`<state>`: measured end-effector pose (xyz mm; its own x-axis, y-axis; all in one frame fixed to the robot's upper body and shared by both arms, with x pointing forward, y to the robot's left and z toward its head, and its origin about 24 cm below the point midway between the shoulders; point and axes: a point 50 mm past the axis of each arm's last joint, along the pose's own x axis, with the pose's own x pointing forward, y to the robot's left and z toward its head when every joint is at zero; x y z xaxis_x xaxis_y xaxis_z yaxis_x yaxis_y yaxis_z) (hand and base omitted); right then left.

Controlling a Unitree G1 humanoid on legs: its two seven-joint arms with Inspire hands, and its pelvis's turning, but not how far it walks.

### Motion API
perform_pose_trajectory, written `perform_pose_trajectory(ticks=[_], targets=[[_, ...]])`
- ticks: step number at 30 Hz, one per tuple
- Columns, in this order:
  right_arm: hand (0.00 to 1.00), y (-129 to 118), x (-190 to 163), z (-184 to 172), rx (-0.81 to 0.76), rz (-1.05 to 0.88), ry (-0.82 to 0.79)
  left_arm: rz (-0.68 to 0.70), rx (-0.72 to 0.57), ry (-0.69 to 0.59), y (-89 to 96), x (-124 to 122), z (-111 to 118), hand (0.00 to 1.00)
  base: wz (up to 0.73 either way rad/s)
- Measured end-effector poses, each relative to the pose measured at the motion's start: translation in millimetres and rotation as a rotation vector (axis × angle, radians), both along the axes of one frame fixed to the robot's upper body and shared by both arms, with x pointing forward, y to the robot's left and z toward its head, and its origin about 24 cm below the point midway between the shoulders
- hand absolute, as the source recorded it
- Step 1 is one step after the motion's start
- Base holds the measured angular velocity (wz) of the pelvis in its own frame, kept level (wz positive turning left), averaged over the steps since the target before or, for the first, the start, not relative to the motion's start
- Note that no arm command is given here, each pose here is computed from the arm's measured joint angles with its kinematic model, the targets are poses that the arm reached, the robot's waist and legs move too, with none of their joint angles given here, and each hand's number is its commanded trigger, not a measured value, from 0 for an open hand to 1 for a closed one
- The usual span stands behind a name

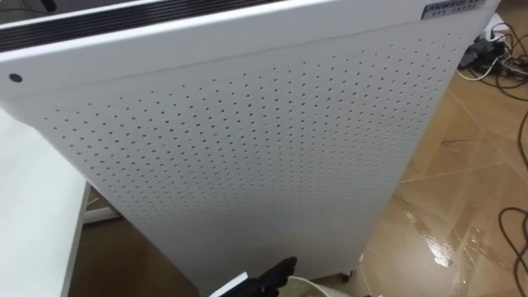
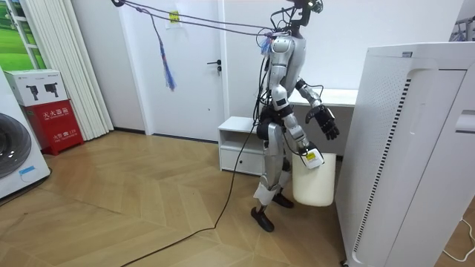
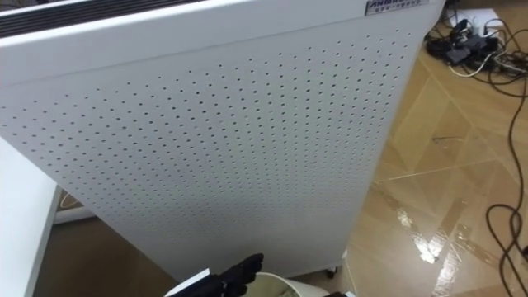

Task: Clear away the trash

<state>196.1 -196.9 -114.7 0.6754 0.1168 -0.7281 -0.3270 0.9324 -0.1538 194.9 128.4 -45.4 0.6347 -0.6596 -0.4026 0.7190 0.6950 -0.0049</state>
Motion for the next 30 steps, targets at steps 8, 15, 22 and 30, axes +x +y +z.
perform_pose_trajectory(ticks=[8, 15, 22, 30], targets=[[1.0, -11, -33, -14, -0.015, -0.02, 0.091, 0.076, 0.09, 0.107, 24.0, -27, -20, 0.0, -0.04], [1.0, -24, -68, -25, -0.04, -0.098, 0.17, 0.171, 0.182, 0.318, 43.5, -64, -60, 0.0, -0.07], [1.0, -37, -95, -30, 0.007, -0.276, 0.211, 0.378, 0.19, 0.502, 67.0, -99, -87, 0.0, -0.24], [1.0, -36, -126, -40, 0.072, -0.504, 0.27, 0.769, 0.125, 0.72, 86.0, -137, -112, 0.0, -0.24]])
